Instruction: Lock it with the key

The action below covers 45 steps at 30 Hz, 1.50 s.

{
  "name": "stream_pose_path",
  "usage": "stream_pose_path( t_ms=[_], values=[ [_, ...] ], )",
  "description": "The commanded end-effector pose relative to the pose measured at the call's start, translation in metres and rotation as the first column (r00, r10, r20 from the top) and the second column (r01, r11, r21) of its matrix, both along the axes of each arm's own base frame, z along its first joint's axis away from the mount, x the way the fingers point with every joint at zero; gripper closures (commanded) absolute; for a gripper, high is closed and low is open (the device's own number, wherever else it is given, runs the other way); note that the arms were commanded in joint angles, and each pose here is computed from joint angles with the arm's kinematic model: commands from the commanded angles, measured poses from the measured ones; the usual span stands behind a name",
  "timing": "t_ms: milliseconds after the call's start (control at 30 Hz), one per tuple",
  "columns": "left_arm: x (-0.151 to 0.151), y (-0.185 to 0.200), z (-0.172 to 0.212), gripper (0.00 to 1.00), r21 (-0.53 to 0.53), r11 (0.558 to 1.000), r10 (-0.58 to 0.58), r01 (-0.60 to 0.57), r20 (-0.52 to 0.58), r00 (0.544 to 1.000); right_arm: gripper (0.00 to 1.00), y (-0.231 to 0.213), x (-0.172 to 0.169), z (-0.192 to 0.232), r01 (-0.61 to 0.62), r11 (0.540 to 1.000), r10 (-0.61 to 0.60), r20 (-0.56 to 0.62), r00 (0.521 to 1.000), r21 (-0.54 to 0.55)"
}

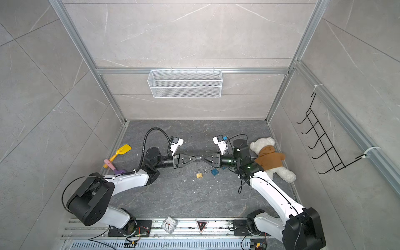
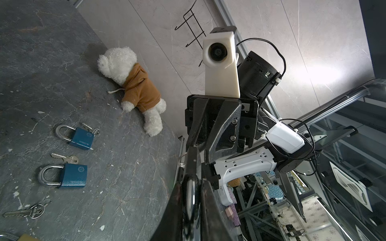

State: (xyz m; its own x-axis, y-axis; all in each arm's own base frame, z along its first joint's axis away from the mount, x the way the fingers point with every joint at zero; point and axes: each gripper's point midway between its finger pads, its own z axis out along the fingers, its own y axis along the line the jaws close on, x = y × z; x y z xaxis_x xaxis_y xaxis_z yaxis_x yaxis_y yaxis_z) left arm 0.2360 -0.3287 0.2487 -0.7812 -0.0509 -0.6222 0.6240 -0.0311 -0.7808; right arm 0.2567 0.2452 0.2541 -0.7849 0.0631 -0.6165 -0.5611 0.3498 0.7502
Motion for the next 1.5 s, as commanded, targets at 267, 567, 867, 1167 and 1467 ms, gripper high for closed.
stream_pose_path(
  t_ms=[267,567,867,1167,1467],
  values=[
    [-0.004,-0.004,0.027,1.00,-0.060,0.998,-0.026,0.032,0.093,0.995,0.82,0.007,0.000,0.004,-0.039,0.999,0.038,0.012,0.999,0.038],
    [-0.003,-0.004,0.025,1.00,-0.057,0.998,-0.021,0.027,0.089,0.996,0.91,0.007,-0.003,-0.002,-0.044,0.998,0.044,-0.002,0.999,0.037],
    [-0.001,-0.003,0.026,1.00,-0.057,0.998,-0.019,0.023,0.084,0.996,1.00,0.006,-0.006,-0.008,-0.049,0.999,0.049,0.009,0.999,0.024],
    [0.004,0.003,0.027,1.00,-0.056,0.998,0.011,-0.006,0.084,0.996,1.00,0.005,-0.006,-0.010,-0.050,0.998,0.050,0.016,0.999,0.022],
    [0.011,0.015,0.027,1.00,-0.057,0.997,0.049,-0.044,0.078,0.996,1.00,0.003,-0.007,-0.010,-0.051,0.998,0.050,0.022,0.998,0.027]
  ],
)
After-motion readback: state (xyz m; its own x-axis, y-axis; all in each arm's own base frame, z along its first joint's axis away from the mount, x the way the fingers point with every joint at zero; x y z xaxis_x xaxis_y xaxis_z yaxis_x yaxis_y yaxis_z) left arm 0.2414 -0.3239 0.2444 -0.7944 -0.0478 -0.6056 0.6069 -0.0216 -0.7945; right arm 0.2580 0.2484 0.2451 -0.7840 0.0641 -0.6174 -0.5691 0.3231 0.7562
